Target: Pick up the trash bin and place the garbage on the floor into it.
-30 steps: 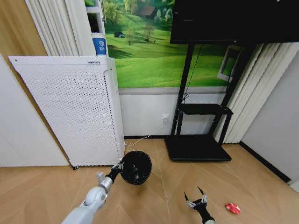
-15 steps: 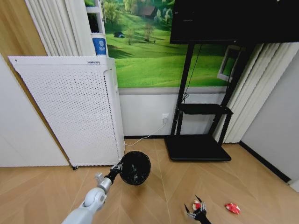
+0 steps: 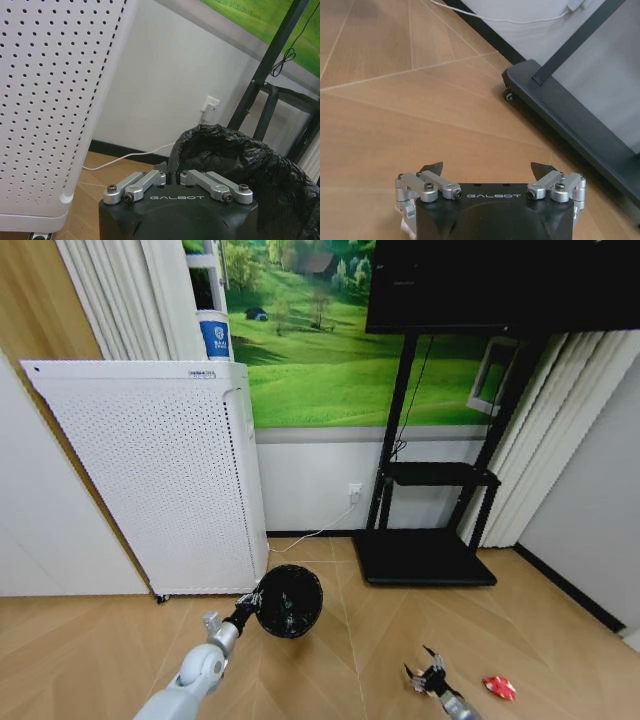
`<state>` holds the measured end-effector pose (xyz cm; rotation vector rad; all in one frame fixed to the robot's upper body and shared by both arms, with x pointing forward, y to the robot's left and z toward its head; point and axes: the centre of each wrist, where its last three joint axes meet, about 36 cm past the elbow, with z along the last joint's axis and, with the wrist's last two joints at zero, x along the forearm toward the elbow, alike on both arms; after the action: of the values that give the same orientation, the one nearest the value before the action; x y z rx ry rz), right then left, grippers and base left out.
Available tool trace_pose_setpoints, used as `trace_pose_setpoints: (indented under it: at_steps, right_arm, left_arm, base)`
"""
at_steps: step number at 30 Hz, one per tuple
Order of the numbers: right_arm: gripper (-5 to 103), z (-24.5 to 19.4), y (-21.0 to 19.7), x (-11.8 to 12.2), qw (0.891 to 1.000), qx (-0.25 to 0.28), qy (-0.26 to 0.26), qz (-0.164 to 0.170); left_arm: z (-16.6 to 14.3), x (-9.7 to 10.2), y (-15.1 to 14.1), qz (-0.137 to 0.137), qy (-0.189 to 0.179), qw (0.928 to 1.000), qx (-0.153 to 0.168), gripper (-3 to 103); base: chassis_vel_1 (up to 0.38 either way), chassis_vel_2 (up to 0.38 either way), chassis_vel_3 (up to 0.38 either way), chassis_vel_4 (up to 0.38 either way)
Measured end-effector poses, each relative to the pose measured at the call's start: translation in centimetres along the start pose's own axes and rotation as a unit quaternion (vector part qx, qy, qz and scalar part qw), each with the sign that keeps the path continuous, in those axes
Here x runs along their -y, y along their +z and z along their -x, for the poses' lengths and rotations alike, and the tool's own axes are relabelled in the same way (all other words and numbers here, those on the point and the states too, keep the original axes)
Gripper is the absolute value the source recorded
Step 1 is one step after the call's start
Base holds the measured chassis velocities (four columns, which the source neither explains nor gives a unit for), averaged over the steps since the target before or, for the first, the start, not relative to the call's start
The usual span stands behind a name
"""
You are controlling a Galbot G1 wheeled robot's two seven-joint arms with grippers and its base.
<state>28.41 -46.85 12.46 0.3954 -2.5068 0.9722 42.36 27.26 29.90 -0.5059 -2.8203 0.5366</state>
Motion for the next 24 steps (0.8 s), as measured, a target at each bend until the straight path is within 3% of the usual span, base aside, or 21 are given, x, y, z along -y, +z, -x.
trace_pose_setpoints:
  at_steps: [5,13,24]
  right_arm:
    - [99,-2.2,1.4,-0.6,1.000,-0.010,-0.014,0.004]
    - [103,-1.8,1.5,-1.7,0.999,-0.017,-0.024,0.015]
    - [85,-1.5,1.8,-0.7,0.998,-0.049,-0.044,0.003]
  left_arm:
    - [0.2,0.0,0.1,0.000,0.000,1.0000,0.001,7]
    - [0.2,0.1,0.2,0.002,0.001,1.0000,0.001,7]
    - [0.1,-0.1,-0.4,0.008,0.005,0.9999,0.005,7]
  base:
    - [0.000,0.000,0.000,0.000]
    - [0.000,0.000,0.000,0.000]
    - [0.000,0.000,0.000,0.000]
